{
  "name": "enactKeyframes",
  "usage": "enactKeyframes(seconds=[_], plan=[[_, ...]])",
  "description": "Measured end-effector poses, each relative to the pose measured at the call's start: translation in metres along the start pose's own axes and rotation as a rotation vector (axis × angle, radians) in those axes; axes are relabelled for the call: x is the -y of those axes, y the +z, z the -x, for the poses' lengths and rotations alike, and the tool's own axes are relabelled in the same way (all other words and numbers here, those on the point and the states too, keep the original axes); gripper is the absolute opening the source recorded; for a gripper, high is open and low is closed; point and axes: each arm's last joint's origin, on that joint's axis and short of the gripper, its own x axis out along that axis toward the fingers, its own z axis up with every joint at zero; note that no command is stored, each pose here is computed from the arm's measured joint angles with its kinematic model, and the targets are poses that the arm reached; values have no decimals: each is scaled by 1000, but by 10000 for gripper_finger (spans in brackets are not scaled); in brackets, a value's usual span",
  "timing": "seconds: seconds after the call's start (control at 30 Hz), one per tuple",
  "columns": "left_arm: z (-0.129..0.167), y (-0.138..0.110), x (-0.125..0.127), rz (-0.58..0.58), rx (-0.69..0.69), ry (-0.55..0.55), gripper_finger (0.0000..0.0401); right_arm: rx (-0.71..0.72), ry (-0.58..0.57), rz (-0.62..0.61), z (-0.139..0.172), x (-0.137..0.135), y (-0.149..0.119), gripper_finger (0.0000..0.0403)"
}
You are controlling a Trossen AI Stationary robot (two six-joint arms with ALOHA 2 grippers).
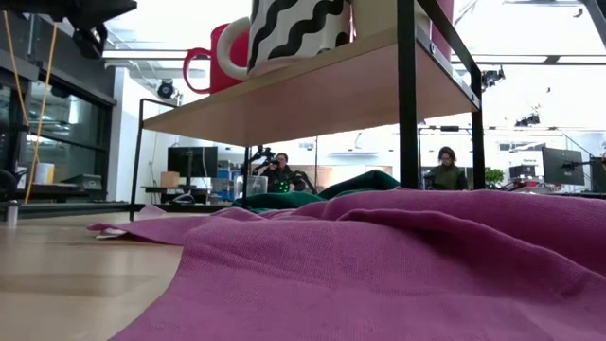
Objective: Stack small to large cups/mugs on shelf
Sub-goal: Put the brown mug on the shelf
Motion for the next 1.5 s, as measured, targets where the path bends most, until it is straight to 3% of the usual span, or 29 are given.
enactKeyframes(seconds=[0.43,1.5], plan=[[-11,-3,0,11,-60,22,65,37,21,29,-21,-7,2,0],[-10,-7,-1,30,-94,28,65,-78,85,58,-84,-10,-22,0]])
